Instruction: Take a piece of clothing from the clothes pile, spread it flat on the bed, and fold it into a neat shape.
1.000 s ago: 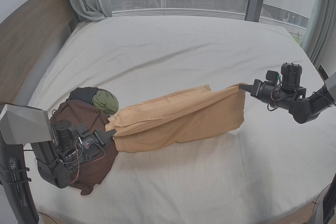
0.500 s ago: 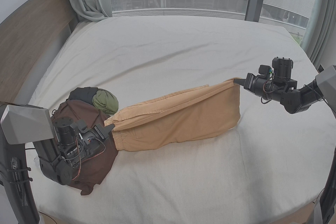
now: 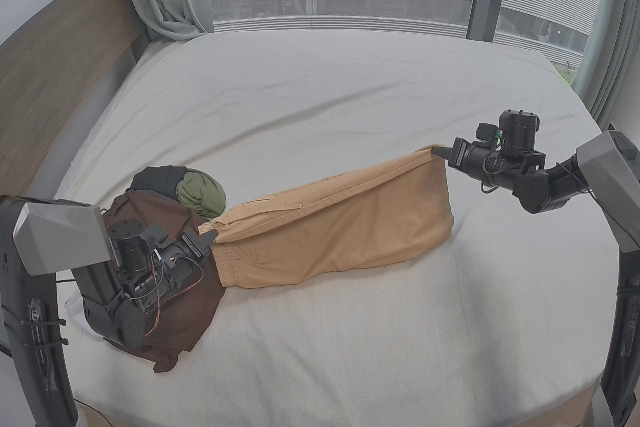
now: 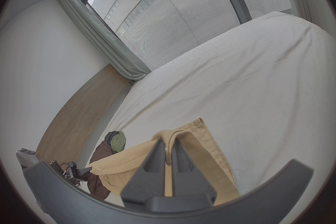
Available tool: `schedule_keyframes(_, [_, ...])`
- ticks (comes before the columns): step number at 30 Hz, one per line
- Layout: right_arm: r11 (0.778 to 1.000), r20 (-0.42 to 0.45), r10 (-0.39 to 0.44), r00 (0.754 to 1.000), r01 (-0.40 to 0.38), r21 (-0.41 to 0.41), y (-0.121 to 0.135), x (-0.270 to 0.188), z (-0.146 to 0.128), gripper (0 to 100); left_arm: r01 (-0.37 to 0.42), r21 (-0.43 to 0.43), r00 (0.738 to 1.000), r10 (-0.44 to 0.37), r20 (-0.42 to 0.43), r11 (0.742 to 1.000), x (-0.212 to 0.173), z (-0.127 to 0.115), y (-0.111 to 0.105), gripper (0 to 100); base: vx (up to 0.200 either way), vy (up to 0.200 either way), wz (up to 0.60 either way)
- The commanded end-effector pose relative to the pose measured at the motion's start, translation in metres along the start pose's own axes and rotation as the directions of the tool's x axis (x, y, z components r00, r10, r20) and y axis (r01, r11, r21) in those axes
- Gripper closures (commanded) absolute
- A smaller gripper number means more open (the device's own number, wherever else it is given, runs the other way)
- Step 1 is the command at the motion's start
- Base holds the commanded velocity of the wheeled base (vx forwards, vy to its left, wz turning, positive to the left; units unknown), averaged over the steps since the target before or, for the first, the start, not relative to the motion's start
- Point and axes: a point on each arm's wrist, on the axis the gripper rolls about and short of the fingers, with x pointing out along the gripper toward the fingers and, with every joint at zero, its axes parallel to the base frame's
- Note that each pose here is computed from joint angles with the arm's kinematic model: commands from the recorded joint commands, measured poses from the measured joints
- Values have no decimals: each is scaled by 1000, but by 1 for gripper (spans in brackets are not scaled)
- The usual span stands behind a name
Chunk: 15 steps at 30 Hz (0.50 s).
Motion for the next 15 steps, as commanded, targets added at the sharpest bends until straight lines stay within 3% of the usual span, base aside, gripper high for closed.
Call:
schedule_keyframes(1, [1000, -26, -6, 1000, 6, 11, -15, 19, -16, 100, -5, -3, 1000, 5, -1, 1000, 7, -3, 5, 100, 0, 0, 0])
schedule_keyframes(15, [1000, -3, 1, 1000, -1, 2, -26, 39, -20, 100, -3, -3, 1000, 3, 25, 1000, 19, 1, 14, 100, 0, 0, 0])
